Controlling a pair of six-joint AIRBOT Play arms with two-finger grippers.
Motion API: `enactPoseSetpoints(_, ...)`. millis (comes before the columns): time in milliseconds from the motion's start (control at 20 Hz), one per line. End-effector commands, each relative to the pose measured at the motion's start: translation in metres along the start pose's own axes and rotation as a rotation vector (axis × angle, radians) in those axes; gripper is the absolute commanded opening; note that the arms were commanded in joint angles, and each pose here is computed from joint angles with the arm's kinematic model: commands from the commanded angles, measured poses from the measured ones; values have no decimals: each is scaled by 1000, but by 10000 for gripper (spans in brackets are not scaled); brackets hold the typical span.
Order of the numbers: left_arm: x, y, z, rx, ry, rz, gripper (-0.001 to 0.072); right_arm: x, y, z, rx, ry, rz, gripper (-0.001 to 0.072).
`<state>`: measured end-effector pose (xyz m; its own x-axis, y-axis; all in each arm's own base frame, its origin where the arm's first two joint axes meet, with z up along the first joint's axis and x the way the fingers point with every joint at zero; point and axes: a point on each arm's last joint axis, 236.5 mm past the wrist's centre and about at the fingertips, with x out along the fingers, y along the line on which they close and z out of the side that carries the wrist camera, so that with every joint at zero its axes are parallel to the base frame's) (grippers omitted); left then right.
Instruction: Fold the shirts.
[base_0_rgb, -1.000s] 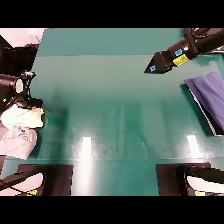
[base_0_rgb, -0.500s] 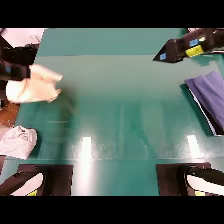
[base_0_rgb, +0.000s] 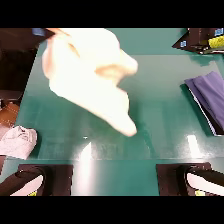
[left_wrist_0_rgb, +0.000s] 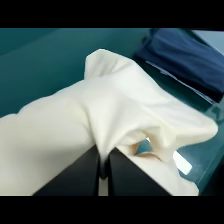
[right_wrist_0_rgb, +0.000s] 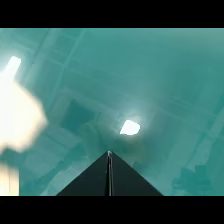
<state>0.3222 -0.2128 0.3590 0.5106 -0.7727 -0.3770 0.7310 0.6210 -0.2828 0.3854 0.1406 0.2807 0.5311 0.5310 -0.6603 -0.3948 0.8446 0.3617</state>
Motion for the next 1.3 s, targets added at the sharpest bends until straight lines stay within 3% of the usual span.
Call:
enactPoseSetpoints(0, 68, -16, -37, 20, 171, -114, 23, -1, -2, 0, 3, 0, -3, 21)
enactPoseSetpoints(150, 142, 6, -100, -37, 382, -150, 24, -1, -1, -5, 4, 19, -2, 21)
enactPoseSetpoints(200, 163, 25, -116, -62, 419, -125, 63, -1, -1, -7, 4, 29, -1, 21)
enactPoseSetpoints(300, 179, 66, -137, -172, 470, -43, 598, -1, -1, -12, 4, 51, -1, 21)
enactPoseSetpoints(550, 122, 118, -183, -407, 661, 21, 611, -1, -2, -13, 4, 55, -3, 21)
enactPoseSetpoints(850, 140, 85, -305, -621, 785, 5, 611, 1, -3, -12, 7, 56, -2, 21)
enactPoseSetpoints(1000, 157, 54, -353, -657, 798, -20, 612, 2, -4, -11, 8, 50, -3, 21)
enactPoseSetpoints(1250, 187, 27, -365, -610, 739, -22, 611, 3, -4, -10, 8, 48, -3, 21)
